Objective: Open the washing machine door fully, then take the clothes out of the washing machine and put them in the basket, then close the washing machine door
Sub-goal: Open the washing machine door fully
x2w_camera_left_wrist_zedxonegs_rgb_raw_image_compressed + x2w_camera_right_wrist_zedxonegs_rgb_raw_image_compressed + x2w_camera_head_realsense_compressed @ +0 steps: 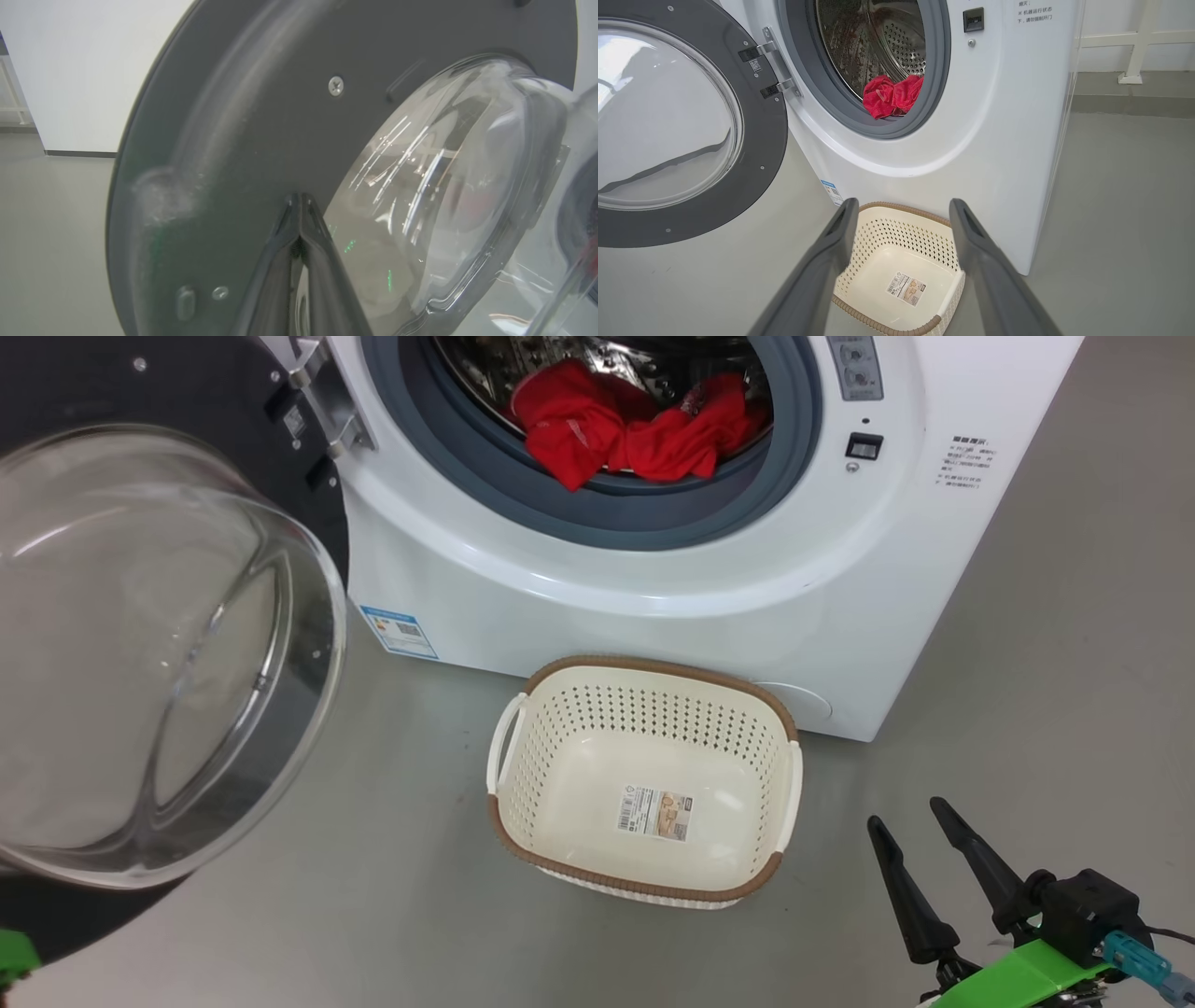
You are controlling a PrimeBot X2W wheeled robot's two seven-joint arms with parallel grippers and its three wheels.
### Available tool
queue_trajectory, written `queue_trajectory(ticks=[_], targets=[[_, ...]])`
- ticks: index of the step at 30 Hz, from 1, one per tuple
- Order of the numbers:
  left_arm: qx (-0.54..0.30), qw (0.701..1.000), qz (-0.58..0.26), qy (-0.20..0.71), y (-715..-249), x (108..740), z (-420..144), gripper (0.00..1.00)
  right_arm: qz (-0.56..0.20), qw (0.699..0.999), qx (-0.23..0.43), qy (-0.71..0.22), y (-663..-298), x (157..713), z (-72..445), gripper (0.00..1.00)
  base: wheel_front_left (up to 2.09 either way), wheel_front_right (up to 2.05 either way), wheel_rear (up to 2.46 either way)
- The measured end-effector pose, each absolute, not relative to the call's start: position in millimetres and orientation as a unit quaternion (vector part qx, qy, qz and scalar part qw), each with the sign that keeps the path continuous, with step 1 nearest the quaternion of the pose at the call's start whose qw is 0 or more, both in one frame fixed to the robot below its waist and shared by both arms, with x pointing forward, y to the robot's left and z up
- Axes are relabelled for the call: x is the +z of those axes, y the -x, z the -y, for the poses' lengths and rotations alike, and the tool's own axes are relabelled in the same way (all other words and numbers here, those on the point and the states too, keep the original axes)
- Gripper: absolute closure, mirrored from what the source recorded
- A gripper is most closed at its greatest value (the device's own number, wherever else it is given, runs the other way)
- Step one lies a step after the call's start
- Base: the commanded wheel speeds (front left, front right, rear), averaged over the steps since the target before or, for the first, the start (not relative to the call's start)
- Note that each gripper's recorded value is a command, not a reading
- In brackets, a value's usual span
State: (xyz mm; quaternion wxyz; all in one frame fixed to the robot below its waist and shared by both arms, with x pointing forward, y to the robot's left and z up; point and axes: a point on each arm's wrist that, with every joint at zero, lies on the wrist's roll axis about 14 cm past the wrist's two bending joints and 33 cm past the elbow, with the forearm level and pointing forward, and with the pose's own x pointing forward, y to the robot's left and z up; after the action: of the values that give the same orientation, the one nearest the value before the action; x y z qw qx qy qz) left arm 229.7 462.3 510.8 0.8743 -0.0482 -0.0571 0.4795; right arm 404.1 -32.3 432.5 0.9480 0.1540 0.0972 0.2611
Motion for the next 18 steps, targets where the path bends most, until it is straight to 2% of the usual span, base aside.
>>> queue_trajectory(ticks=[8,18], targets=[[0.492,0.868,0.047,0.052,-230.7,506.3,-481.7,1.00,-0.106,0.949,0.256,-0.149,-405.2,424.9,38.9,0.00,0.00,0.00,0.00],[0.482,0.873,0.045,0.061,-231.9,503.8,-481.5,1.00,-0.099,0.950,0.256,-0.148,-404.3,430.3,39.2,0.00,0.00,0.00,0.00]])
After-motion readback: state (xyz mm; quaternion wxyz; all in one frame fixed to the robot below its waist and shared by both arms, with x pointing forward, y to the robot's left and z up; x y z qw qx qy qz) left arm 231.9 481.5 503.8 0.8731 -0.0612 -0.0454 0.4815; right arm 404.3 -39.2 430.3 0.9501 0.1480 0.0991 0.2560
